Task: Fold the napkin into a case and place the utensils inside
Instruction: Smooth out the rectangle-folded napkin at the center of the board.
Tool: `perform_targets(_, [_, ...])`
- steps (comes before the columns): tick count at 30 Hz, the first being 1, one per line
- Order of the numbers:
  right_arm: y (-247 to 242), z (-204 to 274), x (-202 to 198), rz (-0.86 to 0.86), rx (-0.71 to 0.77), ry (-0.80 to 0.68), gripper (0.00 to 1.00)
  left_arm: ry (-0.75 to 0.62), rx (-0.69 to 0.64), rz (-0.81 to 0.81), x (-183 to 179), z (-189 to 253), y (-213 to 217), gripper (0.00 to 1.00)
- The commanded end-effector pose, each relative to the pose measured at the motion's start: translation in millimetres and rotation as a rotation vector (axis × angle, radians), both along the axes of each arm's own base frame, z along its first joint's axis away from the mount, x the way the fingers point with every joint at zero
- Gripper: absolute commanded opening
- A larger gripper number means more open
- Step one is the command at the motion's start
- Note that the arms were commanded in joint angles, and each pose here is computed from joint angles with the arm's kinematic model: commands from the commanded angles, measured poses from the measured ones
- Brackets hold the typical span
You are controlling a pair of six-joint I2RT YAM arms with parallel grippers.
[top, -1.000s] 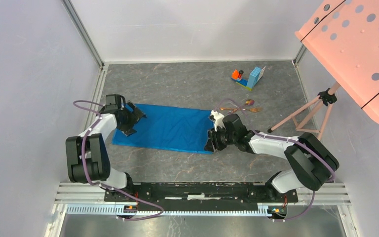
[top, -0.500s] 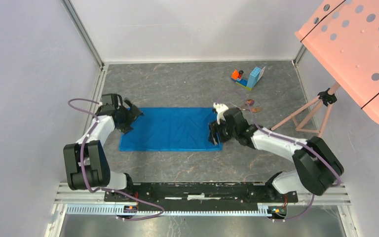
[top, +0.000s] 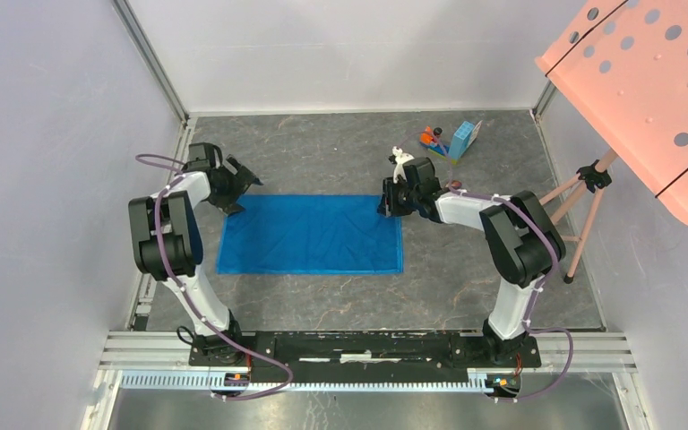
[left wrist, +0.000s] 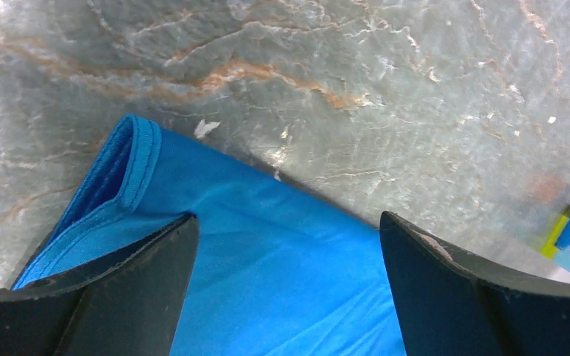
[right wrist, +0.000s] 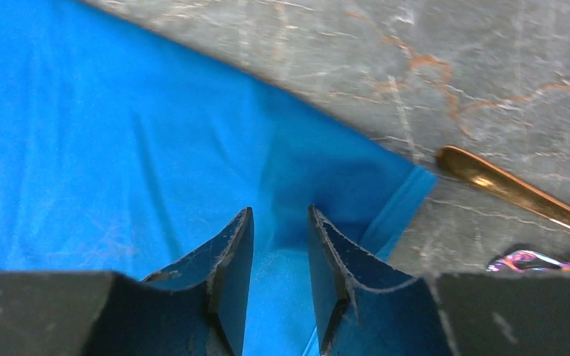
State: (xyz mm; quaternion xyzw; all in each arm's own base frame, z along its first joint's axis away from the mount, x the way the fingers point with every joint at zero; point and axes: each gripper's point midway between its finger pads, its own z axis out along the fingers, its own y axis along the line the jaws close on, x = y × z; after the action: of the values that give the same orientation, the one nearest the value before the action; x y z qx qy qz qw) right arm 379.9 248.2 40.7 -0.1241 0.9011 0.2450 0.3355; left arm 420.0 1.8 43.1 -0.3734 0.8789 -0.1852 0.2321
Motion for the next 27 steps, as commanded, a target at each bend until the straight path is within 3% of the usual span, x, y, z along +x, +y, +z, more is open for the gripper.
perform_targets(1, [-17.4, -1.2, 26.2, -0.067, -0.04, -0.054, 0.4, -0.012, 0.069, 0.014, 13.0, -4.6, 26.9, 0.99])
perform_targets(6, [-22.4, -6.0, 38.9, -0.005, -0.129, -0.074, 0.46, 0.035, 0.102, 0.071, -4.2, -13.0, 50.3, 0.99])
perform_targets(13, [8.7, 65.1, 30.2, 0.07, -0.043, -0.195, 0.57, -0.103, 0.097, 0.033, -3.2, 49.2, 41.6, 1.0])
perform_targets(19, [34.3, 55.9, 39.6, 0.101, 0.059, -0.147, 0.53, -0.105, -0.011, 0.03, 14.9, 36.6, 29.7, 1.0])
perform_targets(23, [25.4, 32.8, 54.0, 0.052, 0.039, -0.129, 0.43, -0.046, -0.001, 0.056, 18.5, 6.8, 40.3, 1.0])
perform_targets(27, [4.8, 12.3, 61.1, 0.01, -0.024, -0.122, 0.42, 0.011, 0.037, 0.081, 13.0, -17.6, 59.6, 1.0])
